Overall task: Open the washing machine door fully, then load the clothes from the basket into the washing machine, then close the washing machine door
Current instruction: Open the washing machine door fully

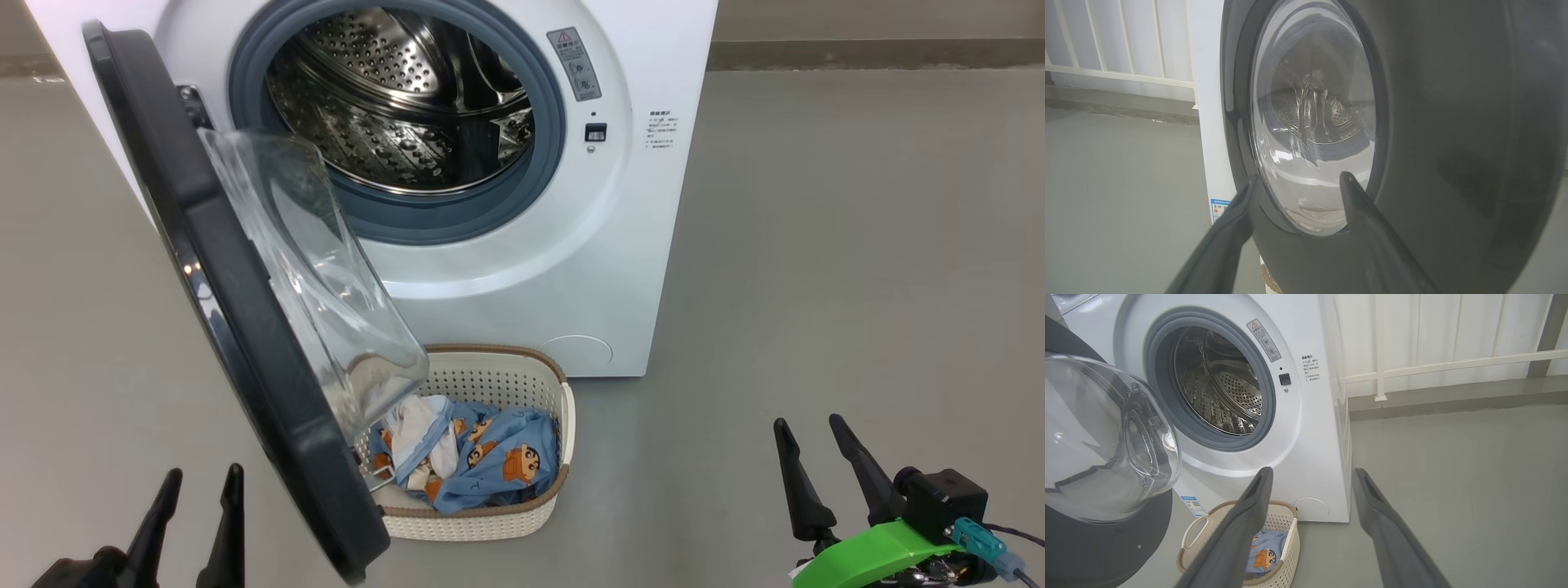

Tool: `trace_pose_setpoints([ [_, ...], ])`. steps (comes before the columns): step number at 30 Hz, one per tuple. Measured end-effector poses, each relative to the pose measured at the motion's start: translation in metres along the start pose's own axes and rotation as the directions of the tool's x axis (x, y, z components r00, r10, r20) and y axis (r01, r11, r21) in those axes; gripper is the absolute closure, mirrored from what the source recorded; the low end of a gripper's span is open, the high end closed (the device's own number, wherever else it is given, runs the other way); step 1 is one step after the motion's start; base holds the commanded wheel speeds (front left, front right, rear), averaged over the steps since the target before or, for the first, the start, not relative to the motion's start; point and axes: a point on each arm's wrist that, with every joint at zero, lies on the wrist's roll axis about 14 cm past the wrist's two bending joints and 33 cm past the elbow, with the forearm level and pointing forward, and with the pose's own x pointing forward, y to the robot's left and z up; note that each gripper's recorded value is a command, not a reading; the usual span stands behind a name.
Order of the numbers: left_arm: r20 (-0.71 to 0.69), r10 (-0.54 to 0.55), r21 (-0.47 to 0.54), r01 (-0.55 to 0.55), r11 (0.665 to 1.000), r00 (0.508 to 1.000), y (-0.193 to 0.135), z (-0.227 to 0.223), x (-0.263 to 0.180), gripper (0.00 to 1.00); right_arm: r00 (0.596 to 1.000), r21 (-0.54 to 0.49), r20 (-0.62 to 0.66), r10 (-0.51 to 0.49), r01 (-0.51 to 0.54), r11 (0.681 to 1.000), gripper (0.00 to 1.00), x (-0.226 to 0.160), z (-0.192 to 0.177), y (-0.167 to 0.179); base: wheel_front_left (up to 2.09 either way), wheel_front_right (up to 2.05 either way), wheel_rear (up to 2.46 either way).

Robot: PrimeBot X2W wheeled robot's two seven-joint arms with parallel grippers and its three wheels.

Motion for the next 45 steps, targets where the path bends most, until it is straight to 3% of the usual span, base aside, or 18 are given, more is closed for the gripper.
trace_pose_setpoints([
  [30,-0.009,0.011,-0.001,-0.011,1.000,1.000,0.003,-0.003,-0.001,0.00,1.000,0.003,-0.014,0.010,-0.010,1.000,0.00,0.003,-0.005,0.004,0.00,0.00,0.00],
  [31,-0.010,0.011,-0.001,-0.011,1.000,1.000,0.003,-0.003,-0.001,0.04,1.000,0.001,-0.014,0.011,-0.011,1.000,0.00,0.003,-0.005,0.004,0.00,0.00,0.00],
  [32,-0.010,0.010,-0.001,-0.010,1.000,1.000,0.003,-0.003,-0.001,0.28,1.000,0.001,-0.015,0.011,-0.011,1.000,0.00,0.003,-0.005,0.004,0.00,0.00,0.00],
  [33,-0.011,0.010,-0.001,-0.010,1.000,1.000,0.003,-0.003,-0.001,0.69,1.000,0.001,-0.015,0.011,-0.011,1.000,0.00,0.003,-0.005,0.004,0.00,0.00,0.00],
  [34,-0.012,0.008,-0.002,-0.008,1.000,1.000,0.003,-0.004,-0.001,1.00,1.000,0.001,-0.015,0.011,-0.011,1.000,0.00,0.003,-0.005,0.004,0.00,0.00,0.00],
  [45,0.078,-0.021,-0.005,0.021,1.000,0.997,-0.007,0.023,0.003,1.00,1.000,0.001,-0.016,0.018,-0.018,1.000,0.00,0.003,-0.006,0.007,0.00,0.00,0.00],
])
